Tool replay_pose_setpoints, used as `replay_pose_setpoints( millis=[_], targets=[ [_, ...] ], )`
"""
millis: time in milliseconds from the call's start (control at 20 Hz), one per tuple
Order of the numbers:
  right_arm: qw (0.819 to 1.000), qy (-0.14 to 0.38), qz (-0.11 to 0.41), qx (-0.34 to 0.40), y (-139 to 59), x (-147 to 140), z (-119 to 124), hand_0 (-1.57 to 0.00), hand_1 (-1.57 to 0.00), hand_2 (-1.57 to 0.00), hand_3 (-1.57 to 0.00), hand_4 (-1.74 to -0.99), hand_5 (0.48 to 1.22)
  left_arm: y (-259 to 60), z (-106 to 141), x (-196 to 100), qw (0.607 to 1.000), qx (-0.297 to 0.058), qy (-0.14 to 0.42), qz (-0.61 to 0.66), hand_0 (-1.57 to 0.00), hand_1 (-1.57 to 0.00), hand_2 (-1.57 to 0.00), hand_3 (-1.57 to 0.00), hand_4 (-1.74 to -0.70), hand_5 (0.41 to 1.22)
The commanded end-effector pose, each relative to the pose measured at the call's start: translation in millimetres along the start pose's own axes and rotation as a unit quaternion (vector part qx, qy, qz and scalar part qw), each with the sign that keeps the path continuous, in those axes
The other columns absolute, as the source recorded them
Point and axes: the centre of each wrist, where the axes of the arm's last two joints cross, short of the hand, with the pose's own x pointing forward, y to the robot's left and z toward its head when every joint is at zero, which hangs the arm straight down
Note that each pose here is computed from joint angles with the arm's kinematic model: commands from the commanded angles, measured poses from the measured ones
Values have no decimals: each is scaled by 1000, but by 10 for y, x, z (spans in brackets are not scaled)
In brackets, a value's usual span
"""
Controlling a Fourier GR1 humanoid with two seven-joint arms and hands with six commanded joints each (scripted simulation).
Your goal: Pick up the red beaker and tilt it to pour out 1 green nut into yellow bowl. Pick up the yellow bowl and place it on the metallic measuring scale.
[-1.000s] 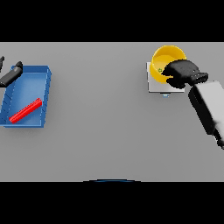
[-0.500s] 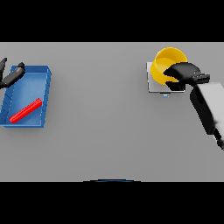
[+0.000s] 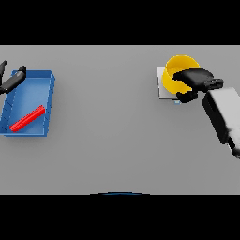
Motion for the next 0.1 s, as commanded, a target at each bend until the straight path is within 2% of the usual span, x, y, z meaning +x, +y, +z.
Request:
replay_pose_setpoints(
  millis=[0, 50],
  targets=[
    [1000, 2, -2, 3, 4, -21, 11, -49, -79, -129, -297, -1412, 771, -8, 3, 29, 1000, -3, -1, -1, 1, 1, 1, 1, -720, 694],
    [1000, 2, -5, 4, 7, -28, 26, -39, -63, -103, -272, -1410, 759, 3, 19, 16, 1000, -1, 2, -1, 1, 1, 1, 1, -720, 693]
  ],
)
